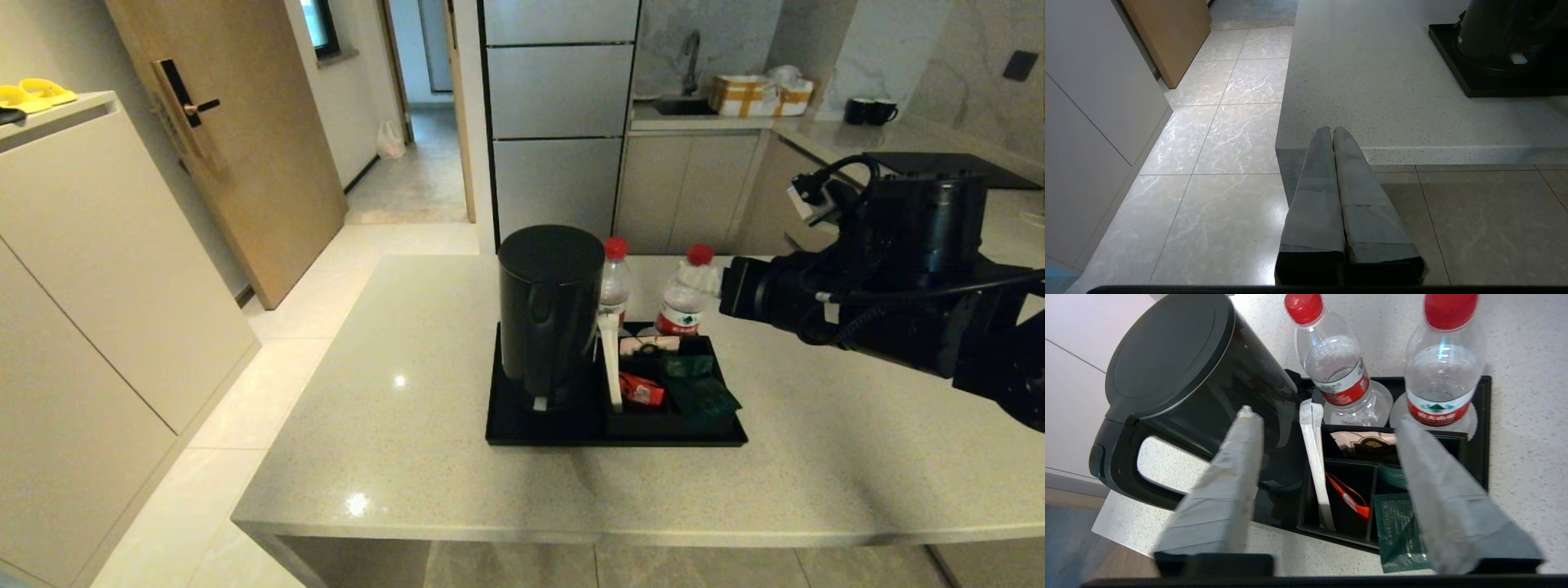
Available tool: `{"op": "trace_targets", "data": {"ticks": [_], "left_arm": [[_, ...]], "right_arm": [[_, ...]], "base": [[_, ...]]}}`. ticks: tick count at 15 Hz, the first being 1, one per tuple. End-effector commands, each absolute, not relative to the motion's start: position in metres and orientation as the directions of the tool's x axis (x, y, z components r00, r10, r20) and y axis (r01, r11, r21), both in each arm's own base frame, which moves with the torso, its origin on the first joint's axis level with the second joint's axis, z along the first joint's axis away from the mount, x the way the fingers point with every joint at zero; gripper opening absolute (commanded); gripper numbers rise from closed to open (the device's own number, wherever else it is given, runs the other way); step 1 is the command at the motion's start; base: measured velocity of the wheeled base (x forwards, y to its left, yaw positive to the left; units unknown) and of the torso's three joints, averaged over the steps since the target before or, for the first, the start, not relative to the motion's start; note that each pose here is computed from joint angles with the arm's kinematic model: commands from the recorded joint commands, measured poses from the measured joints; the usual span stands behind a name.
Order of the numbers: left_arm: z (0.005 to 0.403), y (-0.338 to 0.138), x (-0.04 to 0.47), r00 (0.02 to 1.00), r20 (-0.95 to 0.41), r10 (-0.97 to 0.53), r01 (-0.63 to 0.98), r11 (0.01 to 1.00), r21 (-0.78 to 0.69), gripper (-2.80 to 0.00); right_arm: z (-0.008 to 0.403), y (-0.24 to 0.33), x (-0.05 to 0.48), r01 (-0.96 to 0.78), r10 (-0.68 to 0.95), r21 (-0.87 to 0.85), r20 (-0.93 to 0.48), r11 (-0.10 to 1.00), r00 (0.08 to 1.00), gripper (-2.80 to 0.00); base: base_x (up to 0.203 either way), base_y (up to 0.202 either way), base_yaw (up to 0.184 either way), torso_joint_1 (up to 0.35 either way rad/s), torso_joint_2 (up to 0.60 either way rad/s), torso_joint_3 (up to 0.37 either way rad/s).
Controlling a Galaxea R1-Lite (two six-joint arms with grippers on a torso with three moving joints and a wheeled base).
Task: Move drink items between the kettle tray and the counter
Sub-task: Pick up the bottled water
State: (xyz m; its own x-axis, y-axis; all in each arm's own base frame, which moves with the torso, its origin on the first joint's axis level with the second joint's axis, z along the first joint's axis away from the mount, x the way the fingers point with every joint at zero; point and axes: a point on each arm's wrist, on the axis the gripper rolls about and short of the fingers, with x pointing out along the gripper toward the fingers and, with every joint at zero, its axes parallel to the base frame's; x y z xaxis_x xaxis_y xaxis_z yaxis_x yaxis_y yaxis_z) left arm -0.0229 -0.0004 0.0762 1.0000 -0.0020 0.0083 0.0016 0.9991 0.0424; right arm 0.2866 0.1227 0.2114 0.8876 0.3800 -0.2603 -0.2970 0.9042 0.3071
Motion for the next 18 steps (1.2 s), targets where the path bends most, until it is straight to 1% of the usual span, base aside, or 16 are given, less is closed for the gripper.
{"op": "trace_targets", "data": {"ticks": [1, 5, 7, 12, 15, 18], "left_arm": [[0.076, 0.0, -0.023, 1.0, 0.007, -0.002, 0.001, 0.999, 0.043, -2.8], [0.076, 0.0, -0.023, 1.0, 0.008, -0.002, 0.001, 0.999, 0.043, -2.8], [0.076, 0.0, -0.023, 1.0, 0.008, -0.002, 0.001, 0.999, 0.043, -2.8], [0.076, 0.0, -0.023, 1.0, 0.008, -0.002, 0.001, 0.999, 0.043, -2.8], [0.076, 0.0, -0.023, 1.0, 0.006, -0.002, 0.001, 0.999, 0.043, -2.8], [0.076, 0.0, -0.023, 1.0, 0.008, -0.002, 0.001, 0.999, 0.043, -2.8]], "right_arm": [[0.205, 0.127, 0.29, -0.299, 0.384, 0.309, -0.263, 0.903, 0.885, 0.0], [0.189, 0.135, 0.296, -0.305, 0.39, 0.304, -0.277, 0.902, 0.878, 0.0], [0.178, 0.141, 0.308, -0.262, 0.34, 0.288, -0.265, 0.921, 0.902, 0.0], [0.186, 0.127, 0.308, -0.224, 0.297, 0.295, -0.229, 0.929, 0.927, 0.0], [0.18, 0.113, 0.314, -0.165, 0.243, 0.3, -0.246, 0.94, 0.938, 0.0], [0.172, 0.097, 0.323, -0.052, 0.13, 0.279, -0.269, 0.959, 0.954, 0.0]], "base": [[0.0, 0.0, 0.0, 0.0, 0.0, 0.0], [0.0, 0.0, 0.0, 0.0, 0.0, 0.0], [0.0, 0.0, 0.0, 0.0, 0.0, 0.0], [0.0, 0.0, 0.0, 0.0, 0.0, 0.0], [0.0, 0.0, 0.0, 0.0, 0.0, 0.0], [0.0, 0.0, 0.0, 0.0, 0.0, 0.0]]}}
